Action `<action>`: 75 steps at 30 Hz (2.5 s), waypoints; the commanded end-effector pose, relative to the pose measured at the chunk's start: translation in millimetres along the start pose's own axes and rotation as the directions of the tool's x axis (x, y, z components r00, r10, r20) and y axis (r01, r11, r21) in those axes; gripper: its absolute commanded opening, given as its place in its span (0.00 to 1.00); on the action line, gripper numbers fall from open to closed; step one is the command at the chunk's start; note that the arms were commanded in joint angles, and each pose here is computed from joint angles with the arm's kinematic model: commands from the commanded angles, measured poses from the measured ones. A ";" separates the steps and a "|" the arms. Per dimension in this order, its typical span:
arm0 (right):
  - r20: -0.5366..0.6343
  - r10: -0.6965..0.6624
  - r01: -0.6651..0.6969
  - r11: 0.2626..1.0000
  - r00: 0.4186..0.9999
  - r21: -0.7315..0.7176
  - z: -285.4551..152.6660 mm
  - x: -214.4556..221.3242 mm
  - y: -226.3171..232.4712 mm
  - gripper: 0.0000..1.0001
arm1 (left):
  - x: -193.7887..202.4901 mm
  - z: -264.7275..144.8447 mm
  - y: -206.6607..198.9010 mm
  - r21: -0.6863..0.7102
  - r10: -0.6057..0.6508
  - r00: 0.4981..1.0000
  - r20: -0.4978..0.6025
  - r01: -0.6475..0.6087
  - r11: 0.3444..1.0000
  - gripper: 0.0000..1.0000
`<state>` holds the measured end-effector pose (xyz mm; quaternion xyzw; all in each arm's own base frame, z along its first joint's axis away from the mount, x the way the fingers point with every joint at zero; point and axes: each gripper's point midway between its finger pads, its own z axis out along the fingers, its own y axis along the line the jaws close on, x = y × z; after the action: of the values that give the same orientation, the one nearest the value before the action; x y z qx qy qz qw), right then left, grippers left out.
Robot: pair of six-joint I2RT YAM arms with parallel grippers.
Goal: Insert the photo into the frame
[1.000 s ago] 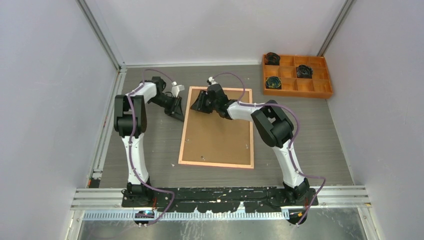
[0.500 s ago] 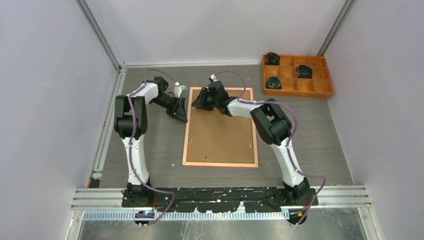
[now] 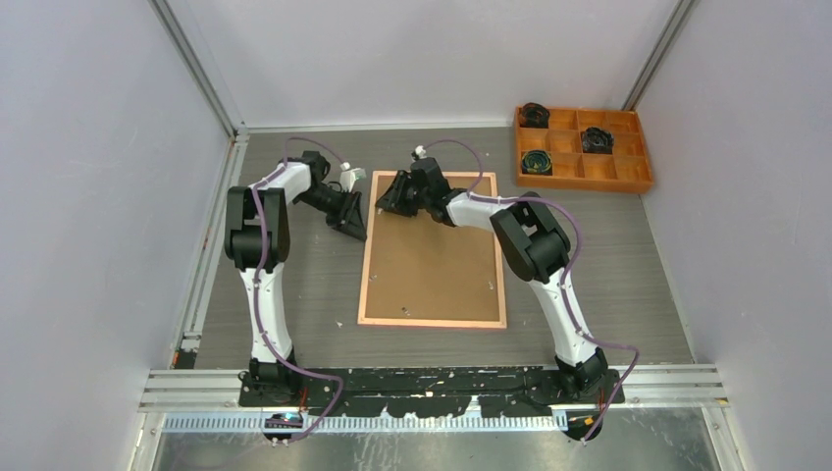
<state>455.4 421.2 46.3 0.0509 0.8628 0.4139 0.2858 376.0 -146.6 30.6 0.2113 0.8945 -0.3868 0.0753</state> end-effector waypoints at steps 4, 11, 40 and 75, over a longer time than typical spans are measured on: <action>-0.018 0.037 -0.037 0.999 0.999 -0.027 7.8 2.5 2.1 0.36 | -7.0 5.2 13.7 -0.054 0.040 0.999 -0.003 -0.040 0.998 0.26; -0.035 0.068 -0.070 0.996 0.997 -0.055 12.5 4.8 6.7 0.35 | -6.0 7.8 13.4 -0.063 0.052 0.999 -0.015 -0.053 0.997 0.25; 0.011 0.071 -0.070 0.996 0.997 -0.049 -14.9 -9.8 2.9 0.34 | -6.6 3.9 9.8 -0.069 0.073 0.997 -0.014 -0.074 0.995 0.24; 0.042 0.070 -0.071 0.997 0.997 0.022 2.4 4.3 -3.1 0.31 | -6.3 17.2 17.8 -0.119 0.011 0.997 -0.075 -0.020 0.993 0.21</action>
<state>441.5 430.9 43.0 0.0836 0.8544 0.4456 0.2539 378.2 -158.1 31.7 0.2017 0.9050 -0.3716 0.0460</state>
